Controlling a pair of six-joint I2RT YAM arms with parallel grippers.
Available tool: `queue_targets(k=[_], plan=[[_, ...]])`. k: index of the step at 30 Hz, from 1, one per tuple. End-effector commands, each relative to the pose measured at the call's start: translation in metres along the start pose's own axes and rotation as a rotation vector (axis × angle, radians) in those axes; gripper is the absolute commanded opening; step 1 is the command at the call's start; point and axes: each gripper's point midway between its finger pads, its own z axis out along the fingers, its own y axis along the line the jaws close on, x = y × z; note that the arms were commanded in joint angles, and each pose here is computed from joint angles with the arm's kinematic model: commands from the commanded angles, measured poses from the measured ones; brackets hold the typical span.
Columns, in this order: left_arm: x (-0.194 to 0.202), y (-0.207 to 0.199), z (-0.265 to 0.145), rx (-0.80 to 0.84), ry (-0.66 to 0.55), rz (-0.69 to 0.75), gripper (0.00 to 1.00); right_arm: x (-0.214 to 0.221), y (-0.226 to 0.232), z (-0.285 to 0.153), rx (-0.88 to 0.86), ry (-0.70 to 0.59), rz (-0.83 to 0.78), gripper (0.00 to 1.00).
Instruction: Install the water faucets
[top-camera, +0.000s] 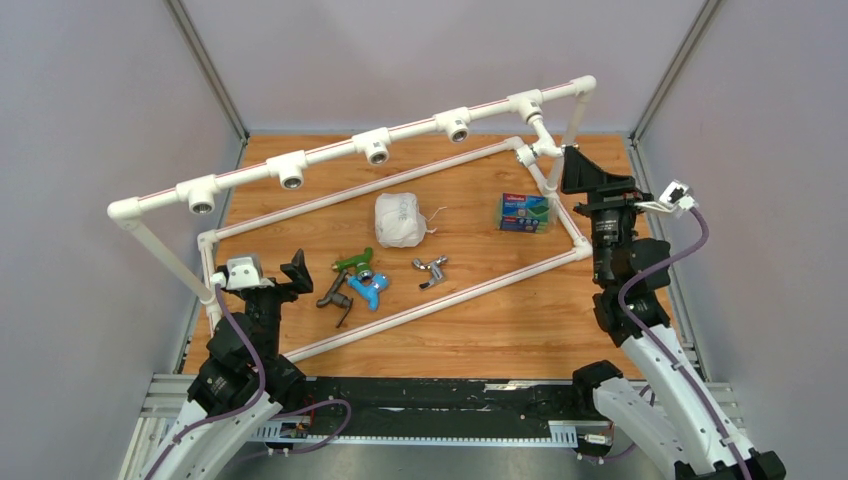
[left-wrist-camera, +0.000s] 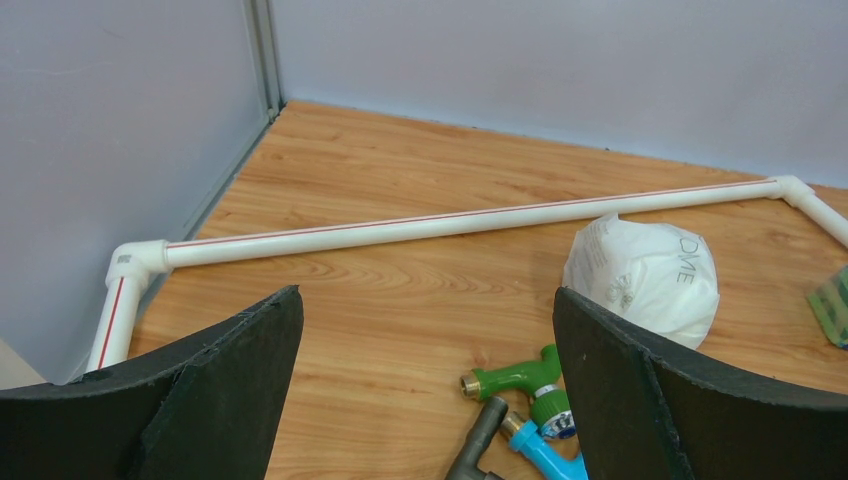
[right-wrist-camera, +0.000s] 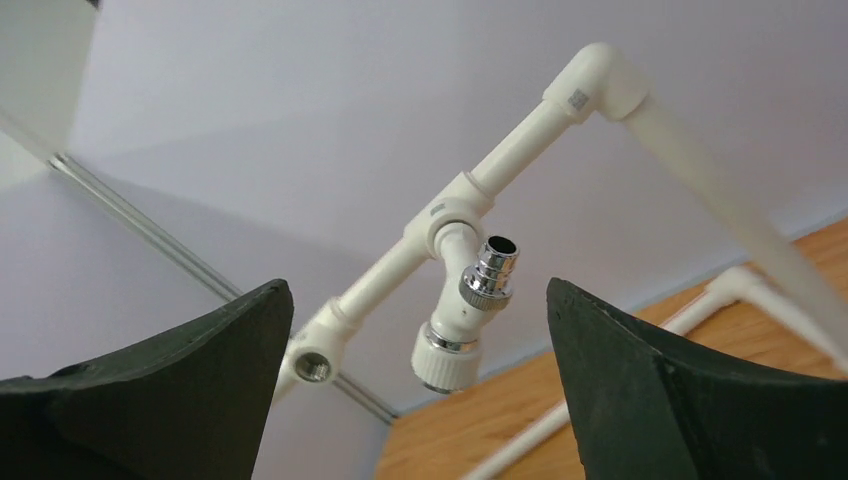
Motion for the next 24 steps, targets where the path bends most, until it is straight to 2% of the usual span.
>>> queue_targets(k=[1,6,10,14,18,24], plan=[[-0.013,0.001,-0.001,0.002,-0.029,-0.021,1.0,0.002,0.001,-0.005,-0.105,0.111,-0.658,1.0],[-0.013,0.001,-0.001,0.004,-0.028,-0.019,1.0,-0.006,0.023,0.001,-0.31,0.161,-1.264,1.0],[-0.013,0.001,-0.002,0.004,-0.028,-0.019,1.0,-0.008,0.029,0.004,-0.438,0.157,-1.646,1.0],[-0.012,0.001,-0.002,0.002,-0.027,-0.019,1.0,-0.008,0.033,0.001,-0.577,0.099,-2.0,1.0],[-0.012,0.001,-0.002,0.002,-0.028,-0.017,1.0,-0.003,0.032,0.002,-0.671,0.045,-2.281,1.0],[-0.013,0.002,-0.002,-0.002,-0.03,-0.018,1.0,0.005,0.028,0.017,-0.736,0.054,-2.529,1.0]])
